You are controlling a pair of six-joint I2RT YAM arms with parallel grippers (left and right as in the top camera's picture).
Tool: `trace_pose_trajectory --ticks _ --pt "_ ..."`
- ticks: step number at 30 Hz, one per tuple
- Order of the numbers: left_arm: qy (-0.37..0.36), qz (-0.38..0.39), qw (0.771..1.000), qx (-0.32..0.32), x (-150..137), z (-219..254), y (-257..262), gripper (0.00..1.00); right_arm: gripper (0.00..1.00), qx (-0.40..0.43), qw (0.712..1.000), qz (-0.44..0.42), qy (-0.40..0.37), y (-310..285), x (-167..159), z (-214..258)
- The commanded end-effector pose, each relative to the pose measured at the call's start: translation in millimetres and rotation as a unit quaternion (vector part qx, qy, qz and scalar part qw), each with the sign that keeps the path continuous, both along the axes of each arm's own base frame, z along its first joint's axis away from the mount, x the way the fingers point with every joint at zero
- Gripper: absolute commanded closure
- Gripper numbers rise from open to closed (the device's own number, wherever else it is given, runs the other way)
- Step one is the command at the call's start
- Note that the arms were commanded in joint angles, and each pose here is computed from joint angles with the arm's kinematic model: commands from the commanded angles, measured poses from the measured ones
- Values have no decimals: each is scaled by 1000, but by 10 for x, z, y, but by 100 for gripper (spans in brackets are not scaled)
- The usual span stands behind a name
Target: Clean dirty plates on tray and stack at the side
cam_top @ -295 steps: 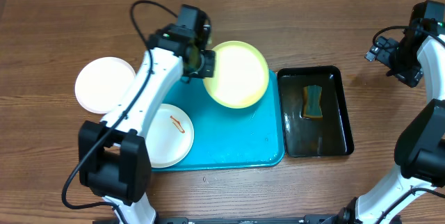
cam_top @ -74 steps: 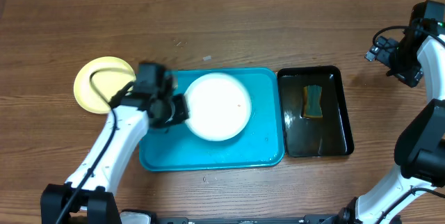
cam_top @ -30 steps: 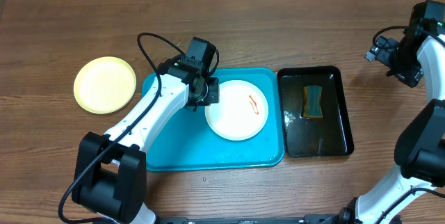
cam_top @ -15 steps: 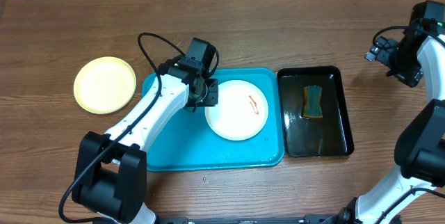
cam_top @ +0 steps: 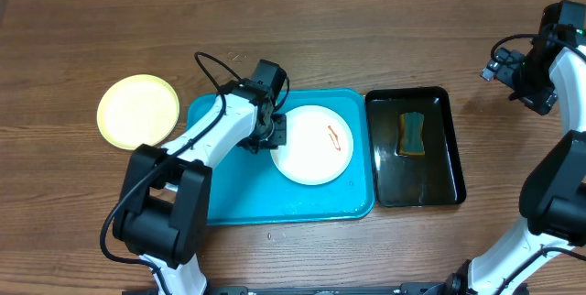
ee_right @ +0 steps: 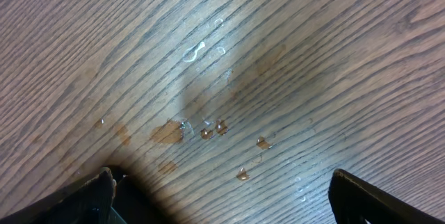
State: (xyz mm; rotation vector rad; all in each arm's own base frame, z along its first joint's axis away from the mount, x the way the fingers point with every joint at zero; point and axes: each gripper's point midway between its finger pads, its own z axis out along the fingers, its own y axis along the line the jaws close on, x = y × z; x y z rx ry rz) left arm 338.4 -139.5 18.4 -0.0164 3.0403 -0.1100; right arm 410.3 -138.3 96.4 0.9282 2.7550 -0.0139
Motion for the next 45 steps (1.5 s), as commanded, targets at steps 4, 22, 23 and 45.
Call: trace_pose_trajectory --ticks 4,22,23,45 --pt "5 7 1000 -6 -12 -19 20 83 0 34 999 7 -19 129 35 97" --pt "2 7 1000 -16 11 -15 -16 81 24 98 989 107 35 854 -326 677" --pt "2 7 1000 -16 10 -15 -17 81 24 100 987 116 42 930 -351 674" --pt "3 9 1000 -17 7 -14 -21 76 41 23 962 239 129 1733 -728 -562"
